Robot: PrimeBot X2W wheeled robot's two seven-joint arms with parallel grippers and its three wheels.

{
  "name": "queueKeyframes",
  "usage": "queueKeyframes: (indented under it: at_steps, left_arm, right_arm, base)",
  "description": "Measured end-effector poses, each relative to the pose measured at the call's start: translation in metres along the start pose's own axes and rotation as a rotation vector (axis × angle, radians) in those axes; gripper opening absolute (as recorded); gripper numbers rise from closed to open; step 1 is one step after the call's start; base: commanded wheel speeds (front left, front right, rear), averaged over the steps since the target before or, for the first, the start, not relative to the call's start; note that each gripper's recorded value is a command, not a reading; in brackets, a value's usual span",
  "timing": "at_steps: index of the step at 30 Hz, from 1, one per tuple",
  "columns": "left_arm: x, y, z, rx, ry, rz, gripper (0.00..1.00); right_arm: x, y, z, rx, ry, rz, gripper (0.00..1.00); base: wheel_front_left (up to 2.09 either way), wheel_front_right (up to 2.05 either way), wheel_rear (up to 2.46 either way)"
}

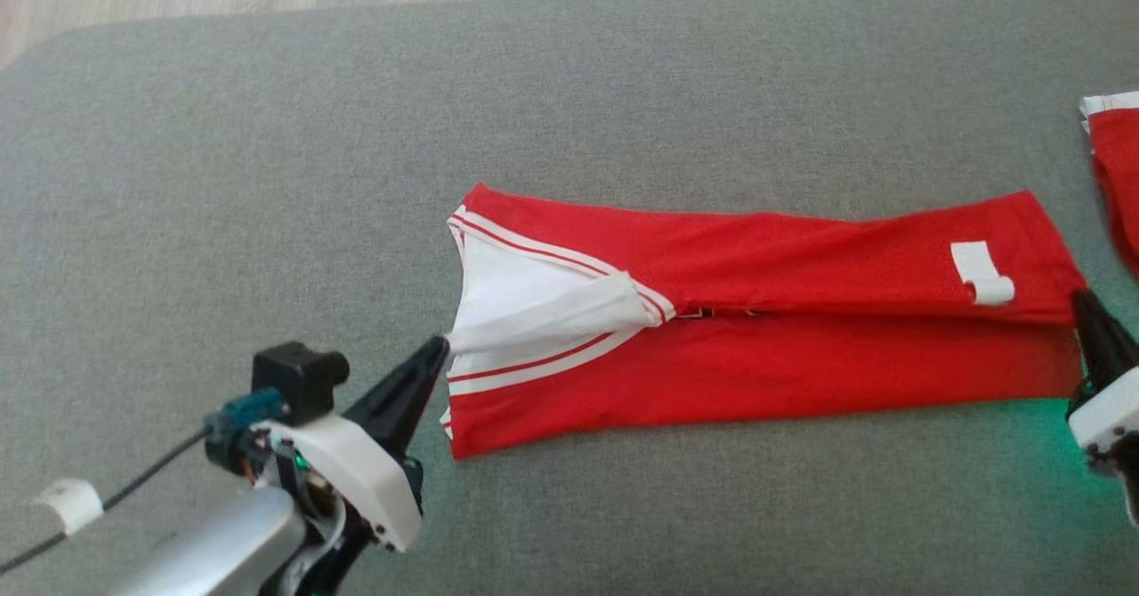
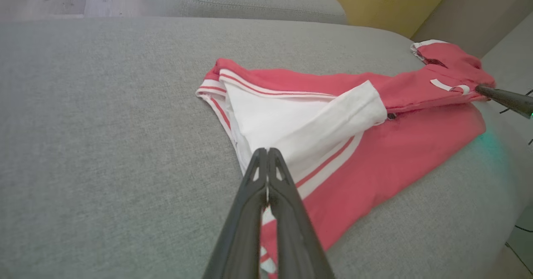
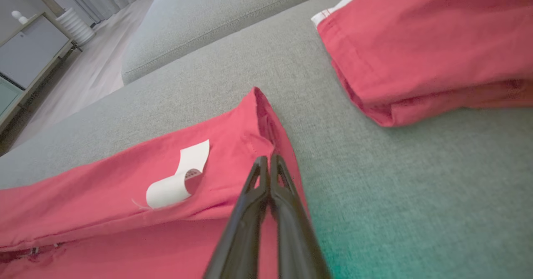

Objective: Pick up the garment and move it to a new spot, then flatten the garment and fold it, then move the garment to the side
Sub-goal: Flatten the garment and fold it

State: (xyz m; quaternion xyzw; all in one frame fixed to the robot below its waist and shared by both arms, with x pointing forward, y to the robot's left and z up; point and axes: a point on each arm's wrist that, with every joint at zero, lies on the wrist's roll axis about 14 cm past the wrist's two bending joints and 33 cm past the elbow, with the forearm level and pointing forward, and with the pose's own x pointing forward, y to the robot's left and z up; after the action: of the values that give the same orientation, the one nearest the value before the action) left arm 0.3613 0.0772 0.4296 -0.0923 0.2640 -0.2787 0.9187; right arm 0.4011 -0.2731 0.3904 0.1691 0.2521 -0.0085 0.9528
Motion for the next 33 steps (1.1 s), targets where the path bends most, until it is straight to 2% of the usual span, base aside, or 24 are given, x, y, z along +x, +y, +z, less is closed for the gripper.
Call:
queueKeyframes:
  at_steps: [3,4,5,6,8,15,21,24,27,33]
  left_arm:
    - [0.000,-0.005,-0.012,-0.023,0.025,-0.007,0.00]
    - [0.000,-0.007,-0.015,-0.030,0.031,-0.007,0.00]
    - [0.000,-0.008,-0.018,-0.037,0.031,-0.006,0.00]
    - [0.000,-0.009,-0.020,-0.043,0.033,-0.006,0.30]
    - [0.000,-0.011,-0.021,-0.050,0.018,-0.002,1.00]
    - [-0.003,-0.017,-0.012,-0.070,-0.110,0.048,1.00]
    - [-0.014,-0.012,-0.005,-0.031,-0.224,0.187,1.00]
    - [-0.022,-0.017,0.016,-0.012,-0.334,0.240,1.00]
    - [-0.033,-0.023,0.033,-0.039,-0.439,0.291,1.00]
    - [-0.051,-0.035,0.014,-0.002,-0.459,0.350,1.00]
  right_arm:
    - [-0.003,-0.002,-0.008,0.013,0.018,-0.012,0.00]
    - [-0.004,-0.002,-0.009,0.017,0.020,-0.015,0.12]
    - [-0.005,-0.002,-0.011,0.020,0.019,-0.017,0.40]
    - [-0.006,-0.002,-0.013,0.023,0.022,-0.020,1.00]
    - [-0.008,-0.003,-0.014,0.030,0.017,-0.029,1.00]
    - [-0.024,-0.009,-0.019,0.078,-0.028,-0.069,1.00]
    - [-0.047,-0.009,-0.031,0.153,-0.088,-0.103,1.00]
    - [-0.054,-0.006,-0.030,0.168,-0.120,-0.108,1.00]
    - [-0.056,-0.002,-0.029,0.178,-0.136,-0.108,1.00]
    - [-0.052,0.002,-0.025,0.178,-0.128,-0.117,1.00]
  base:
    - [0.00,0.00,0.00]
    - [0.00,0.00,0.00]
    - [0.00,0.00,0.00]
    - [0.00,0.00,0.00]
    - [0.00,0.00,0.00]
    - [0.00,0.00,0.00]
    - [0.00,0.00,0.00]
    - [0.00,0.00,0.00]
    - [0.00,0.00,0.00]
    - [0.00,0.00,0.00]
